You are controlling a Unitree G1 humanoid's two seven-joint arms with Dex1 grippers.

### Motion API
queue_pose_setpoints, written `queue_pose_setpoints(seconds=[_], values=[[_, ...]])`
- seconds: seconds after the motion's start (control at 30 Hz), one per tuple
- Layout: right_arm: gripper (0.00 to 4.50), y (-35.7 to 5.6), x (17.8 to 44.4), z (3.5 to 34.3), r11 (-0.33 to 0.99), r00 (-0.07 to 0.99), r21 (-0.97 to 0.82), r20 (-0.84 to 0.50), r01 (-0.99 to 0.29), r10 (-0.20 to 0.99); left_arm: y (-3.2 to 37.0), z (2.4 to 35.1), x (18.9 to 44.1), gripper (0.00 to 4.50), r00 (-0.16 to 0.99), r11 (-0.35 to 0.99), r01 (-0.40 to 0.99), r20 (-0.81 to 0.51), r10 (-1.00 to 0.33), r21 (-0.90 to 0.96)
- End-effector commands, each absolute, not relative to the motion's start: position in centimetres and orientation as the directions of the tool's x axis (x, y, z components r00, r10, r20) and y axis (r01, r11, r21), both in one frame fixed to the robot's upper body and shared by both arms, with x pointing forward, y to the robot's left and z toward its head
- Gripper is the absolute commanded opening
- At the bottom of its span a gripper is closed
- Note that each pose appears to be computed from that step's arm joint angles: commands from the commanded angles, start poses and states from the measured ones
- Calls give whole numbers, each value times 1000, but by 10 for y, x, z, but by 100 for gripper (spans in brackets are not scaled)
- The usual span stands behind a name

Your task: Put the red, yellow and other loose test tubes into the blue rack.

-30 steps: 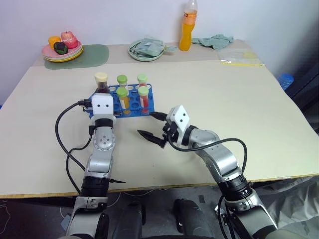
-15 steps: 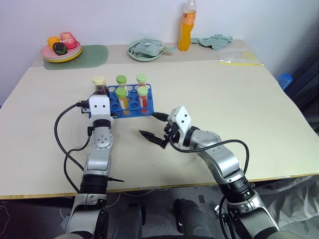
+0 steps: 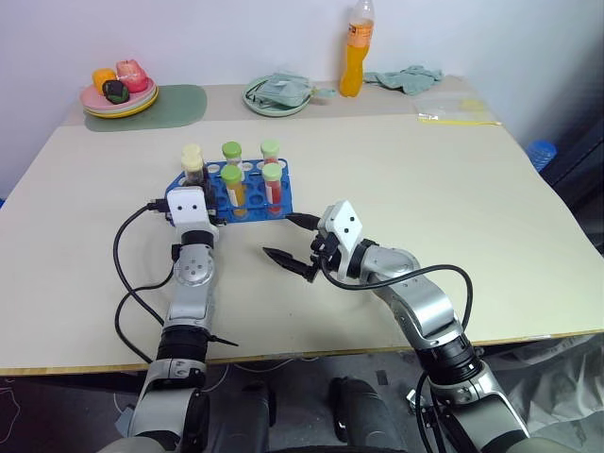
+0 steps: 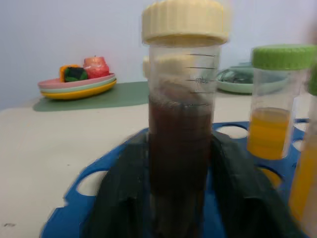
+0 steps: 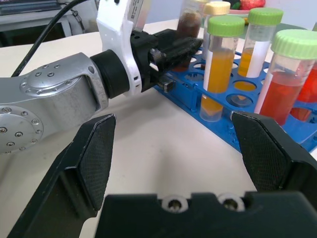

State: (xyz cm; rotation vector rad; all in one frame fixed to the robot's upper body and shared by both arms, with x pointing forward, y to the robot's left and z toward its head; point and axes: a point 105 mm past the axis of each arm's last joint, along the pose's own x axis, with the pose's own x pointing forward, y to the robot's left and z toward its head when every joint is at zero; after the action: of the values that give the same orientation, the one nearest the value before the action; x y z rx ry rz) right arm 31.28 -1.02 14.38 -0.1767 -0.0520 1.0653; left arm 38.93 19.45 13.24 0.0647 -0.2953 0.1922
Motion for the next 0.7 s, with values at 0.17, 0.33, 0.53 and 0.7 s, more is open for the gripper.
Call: queue_pose_setpoints(seconds=[0.17,0.33,0.53,0.7], values=[[412,-34,314,177,491,496,-206,32,-847,868,228,178,333,365,869,982,-167,459,186,-82],[412,-84,321,185,524,541,-218,-24,-824,841,264,182,282,365,924,993,-117,368,107,4],[412,-162,338,165,626,667,-238,-178,-743,724,311,138,236,365,995,981,-99,7,99,165],[412,-189,345,152,658,699,-237,-222,-715,680,326,134,224,365,991,977,-118,-46,128,179]])
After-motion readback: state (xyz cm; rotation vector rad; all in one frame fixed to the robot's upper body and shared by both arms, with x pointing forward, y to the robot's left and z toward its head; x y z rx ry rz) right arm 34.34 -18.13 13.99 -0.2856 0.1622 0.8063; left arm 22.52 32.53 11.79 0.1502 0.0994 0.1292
